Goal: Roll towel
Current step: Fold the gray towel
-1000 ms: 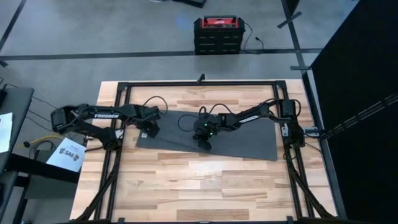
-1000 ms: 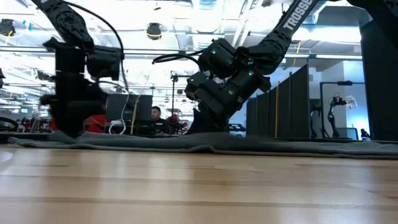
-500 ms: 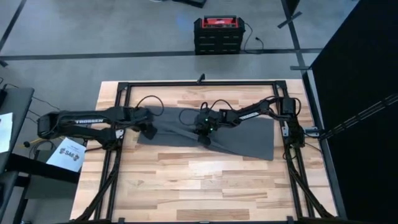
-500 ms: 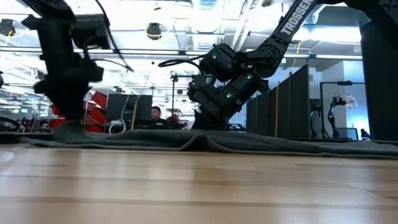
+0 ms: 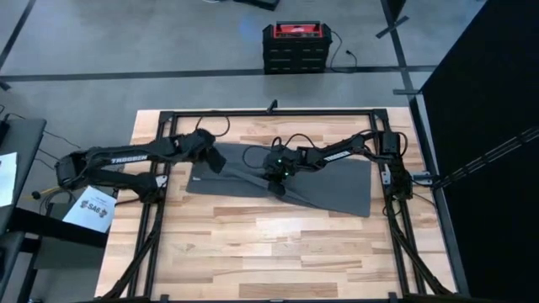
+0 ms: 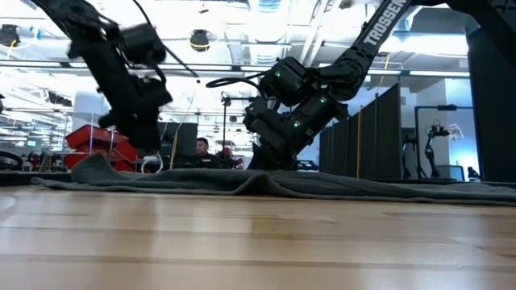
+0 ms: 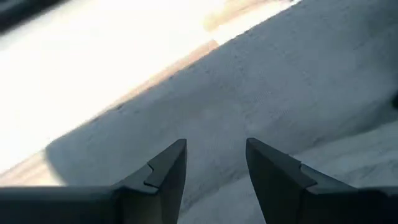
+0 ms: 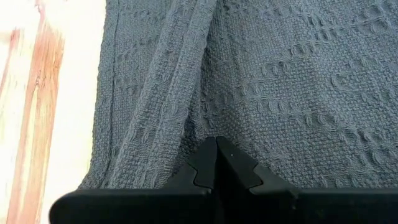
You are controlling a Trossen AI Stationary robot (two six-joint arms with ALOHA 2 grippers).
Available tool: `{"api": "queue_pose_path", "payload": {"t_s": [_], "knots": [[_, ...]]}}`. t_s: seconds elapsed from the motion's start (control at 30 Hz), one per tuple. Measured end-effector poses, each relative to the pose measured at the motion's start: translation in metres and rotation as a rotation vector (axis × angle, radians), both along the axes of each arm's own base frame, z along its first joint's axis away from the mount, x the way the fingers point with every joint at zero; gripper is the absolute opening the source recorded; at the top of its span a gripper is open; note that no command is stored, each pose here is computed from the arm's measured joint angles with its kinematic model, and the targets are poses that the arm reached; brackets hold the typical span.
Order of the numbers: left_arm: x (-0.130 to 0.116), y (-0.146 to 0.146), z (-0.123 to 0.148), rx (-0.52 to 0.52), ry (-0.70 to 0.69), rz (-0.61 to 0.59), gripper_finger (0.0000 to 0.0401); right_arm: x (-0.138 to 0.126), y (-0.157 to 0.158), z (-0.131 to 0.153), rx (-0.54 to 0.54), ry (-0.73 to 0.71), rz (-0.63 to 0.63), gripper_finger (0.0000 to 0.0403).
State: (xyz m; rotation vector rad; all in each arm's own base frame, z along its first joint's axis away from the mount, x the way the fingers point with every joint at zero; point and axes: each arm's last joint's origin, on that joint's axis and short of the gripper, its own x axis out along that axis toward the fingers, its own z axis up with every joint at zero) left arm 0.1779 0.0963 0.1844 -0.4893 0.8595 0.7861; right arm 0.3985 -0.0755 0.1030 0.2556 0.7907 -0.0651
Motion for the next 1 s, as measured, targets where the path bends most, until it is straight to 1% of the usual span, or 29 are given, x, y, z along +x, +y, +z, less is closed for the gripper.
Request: {"api": "queue_pose_path", "payload": {"t_s": [0.17, 0.23, 0.33, 0.47, 0.53, 0.6, 0.73, 0.8, 0.9, 1.0], "knots": [[0.0, 0.012, -0.031, -0.125, 0.168, 0.016, 0.0152, 0.0, 0.0, 0.0, 0.002, 0.003, 0.0, 0.0], [0.0, 0.013, -0.038, -0.156, 0.221, 0.016, 0.0152, 0.0, -0.001, 0.0, 0.003, 0.002, -0.002, 0.0], [0.003, 0.012, -0.033, -0.2, 0.27, 0.001, 0.0152, -0.001, -0.004, 0.0, 0.008, 0.002, -0.005, 0.0], [0.006, 0.0, -0.017, -0.212, 0.292, -0.053, 0.0152, -0.002, -0.007, 0.0, 0.011, 0.005, -0.012, 0.0], [0.006, -0.011, -0.012, -0.225, 0.308, -0.07, 0.0152, -0.002, -0.009, 0.0, 0.011, 0.006, -0.016, 0.0], [0.0, -0.026, -0.008, -0.256, 0.354, -0.072, 0.0152, -0.002, -0.009, 0.0, 0.008, 0.006, -0.015, 0.0], [-0.011, -0.056, -0.001, -0.28, 0.43, -0.026, 0.0152, -0.003, -0.01, 0.0, 0.001, 0.007, -0.009, 0.0], [-0.016, -0.067, 0.004, -0.27, 0.429, 0.005, 0.0152, -0.003, -0.01, -0.001, -0.008, 0.008, 0.0, 0.0], [-0.02, -0.076, 0.011, -0.264, 0.373, 0.037, 0.0152, -0.003, -0.01, 0.0, -0.018, 0.007, 0.011, 0.0], [-0.02, -0.076, 0.018, -0.19, 0.286, 0.066, 0.0152, -0.003, -0.01, -0.001, -0.026, 0.008, 0.019, 0.0]]}}
